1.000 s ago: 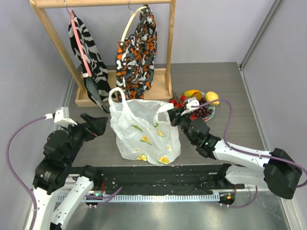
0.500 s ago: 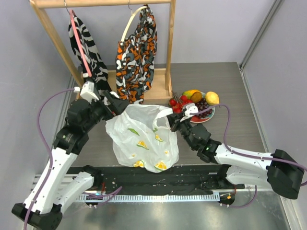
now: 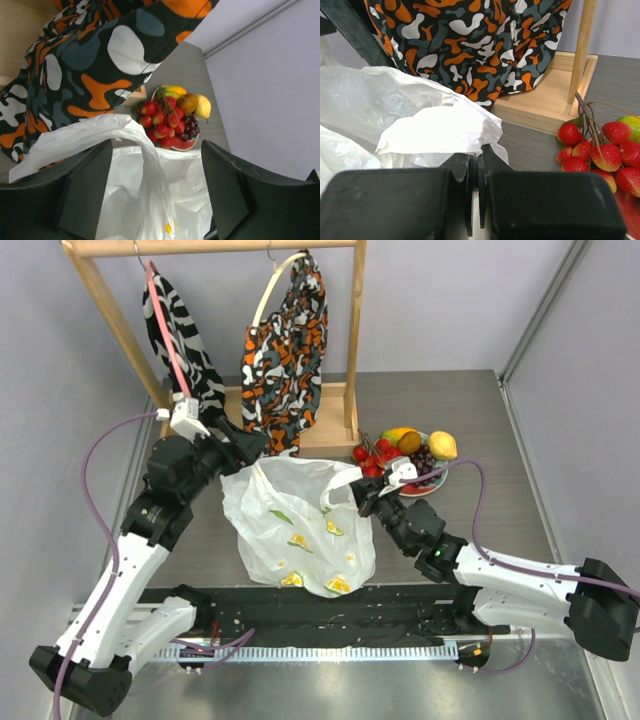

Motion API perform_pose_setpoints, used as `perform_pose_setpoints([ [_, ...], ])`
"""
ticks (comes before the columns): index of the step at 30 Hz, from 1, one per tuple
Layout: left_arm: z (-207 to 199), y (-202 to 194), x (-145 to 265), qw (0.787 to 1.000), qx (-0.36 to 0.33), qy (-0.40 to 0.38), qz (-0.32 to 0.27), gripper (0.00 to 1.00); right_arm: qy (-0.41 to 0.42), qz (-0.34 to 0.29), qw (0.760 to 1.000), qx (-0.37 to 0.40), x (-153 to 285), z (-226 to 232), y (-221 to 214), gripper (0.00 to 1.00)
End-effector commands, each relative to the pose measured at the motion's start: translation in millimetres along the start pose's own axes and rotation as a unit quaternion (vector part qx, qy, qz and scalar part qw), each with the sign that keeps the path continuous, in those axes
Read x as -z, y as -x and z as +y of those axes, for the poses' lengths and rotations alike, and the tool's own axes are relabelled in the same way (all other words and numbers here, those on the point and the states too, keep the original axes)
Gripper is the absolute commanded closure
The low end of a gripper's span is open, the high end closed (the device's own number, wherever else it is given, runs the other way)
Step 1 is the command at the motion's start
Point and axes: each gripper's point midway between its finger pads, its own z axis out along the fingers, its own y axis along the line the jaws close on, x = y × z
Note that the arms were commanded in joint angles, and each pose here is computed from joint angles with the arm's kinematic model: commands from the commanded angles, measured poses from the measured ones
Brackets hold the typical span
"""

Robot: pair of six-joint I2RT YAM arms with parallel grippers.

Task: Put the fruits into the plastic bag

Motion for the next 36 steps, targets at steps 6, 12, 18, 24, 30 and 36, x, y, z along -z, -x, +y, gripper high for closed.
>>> perform_pose_setpoints([
  [6, -18.2, 14.1, -19.4, 0.998, -0.015, -0.052, -0.034, 0.59, 0.011, -0.008, 1.000, -0.010, 1.3, 8.4, 12.1, 0.99],
  [12, -30.3, 25.1, -11.9, 0.993, -0.059, -0.082, -0.057, 0.99, -0.037, 0.005, 0.999, -0.007, -9.6, -0.6, 19.3, 0.99],
  [18, -37.4, 29.1, -0.5, 0.991, -0.105, -0.079, -0.036, 1.00, -0.096, 0.035, 0.994, 0.041, -49.9, -18.6, 27.2, 0.99],
  [24, -54.3, 48.3, 35.4, 0.972, -0.217, -0.084, -0.028, 1.00, -0.120, 0.008, 0.993, 0.000, -80.4, -57.0, 49.7, 0.99],
  [30, -31.9, 18.2, 64.1, 0.949, -0.303, -0.090, 0.004, 1.00, -0.086, -0.006, 0.996, -0.026, -81.7, -51.8, 47.1, 0.99],
  [36, 13.0, -23.4, 59.0, 0.954, -0.293, -0.058, 0.033, 1.00, -0.078, -0.010, 0.996, -0.049, -62.3, -55.2, 33.1, 0.93],
])
